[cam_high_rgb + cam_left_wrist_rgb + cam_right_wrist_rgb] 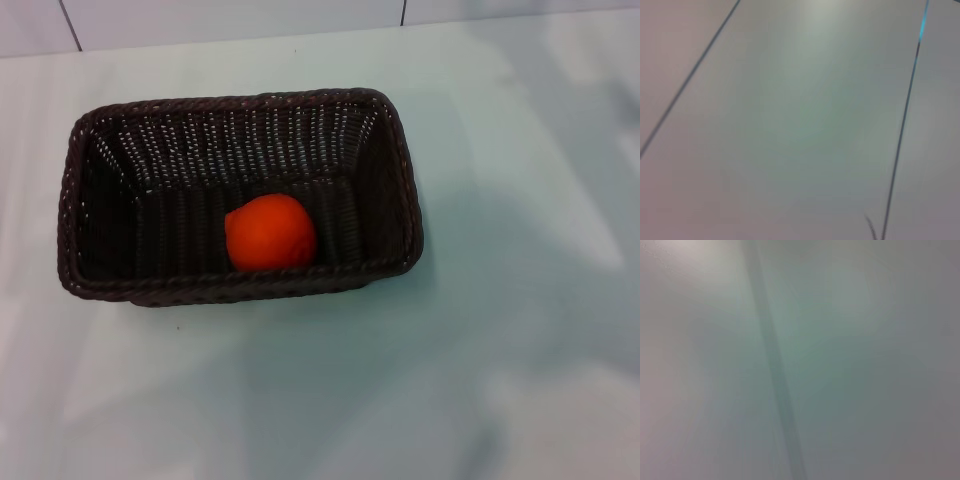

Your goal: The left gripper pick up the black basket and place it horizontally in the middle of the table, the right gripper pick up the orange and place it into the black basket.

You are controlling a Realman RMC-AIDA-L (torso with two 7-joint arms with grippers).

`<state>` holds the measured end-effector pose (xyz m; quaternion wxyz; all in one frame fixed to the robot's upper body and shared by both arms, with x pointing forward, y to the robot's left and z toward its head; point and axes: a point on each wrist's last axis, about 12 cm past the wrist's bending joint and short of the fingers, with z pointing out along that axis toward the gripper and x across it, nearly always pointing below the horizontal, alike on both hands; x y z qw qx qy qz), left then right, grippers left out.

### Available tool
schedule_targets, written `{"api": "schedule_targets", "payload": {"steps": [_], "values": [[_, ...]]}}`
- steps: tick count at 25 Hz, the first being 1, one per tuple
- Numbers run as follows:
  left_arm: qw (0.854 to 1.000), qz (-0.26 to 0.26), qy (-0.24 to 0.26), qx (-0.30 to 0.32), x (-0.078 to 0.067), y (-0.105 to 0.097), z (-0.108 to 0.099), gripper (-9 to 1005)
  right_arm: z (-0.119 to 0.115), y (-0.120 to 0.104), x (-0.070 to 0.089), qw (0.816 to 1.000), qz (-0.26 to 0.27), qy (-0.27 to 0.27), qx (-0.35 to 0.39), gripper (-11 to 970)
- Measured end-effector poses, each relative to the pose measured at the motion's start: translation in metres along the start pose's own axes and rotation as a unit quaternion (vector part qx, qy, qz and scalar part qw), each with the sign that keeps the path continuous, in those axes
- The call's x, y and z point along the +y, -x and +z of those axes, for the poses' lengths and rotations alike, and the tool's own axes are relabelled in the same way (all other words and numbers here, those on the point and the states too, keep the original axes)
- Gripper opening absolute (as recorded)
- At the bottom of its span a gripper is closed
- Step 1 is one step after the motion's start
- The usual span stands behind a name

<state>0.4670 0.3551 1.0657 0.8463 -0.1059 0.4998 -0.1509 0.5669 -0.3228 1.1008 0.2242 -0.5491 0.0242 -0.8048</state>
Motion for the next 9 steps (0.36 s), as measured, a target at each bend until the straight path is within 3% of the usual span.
{"api": "schedule_targets", "payload": {"steps": [2, 9], "values": [[1.000, 0.024, 0.008, -0.005, -0.002, -0.002, -0.004, 905, -0.012, 0.001, 0.009, 0.998, -0.018, 0.055, 0.019, 874], [0.998, 0.053, 0.016, -0.007, -0.007, -0.006, -0.008, 905, -0.018, 0.001, 0.015, 0.995, -0.024, 0.089, 0.030, 874]]}}
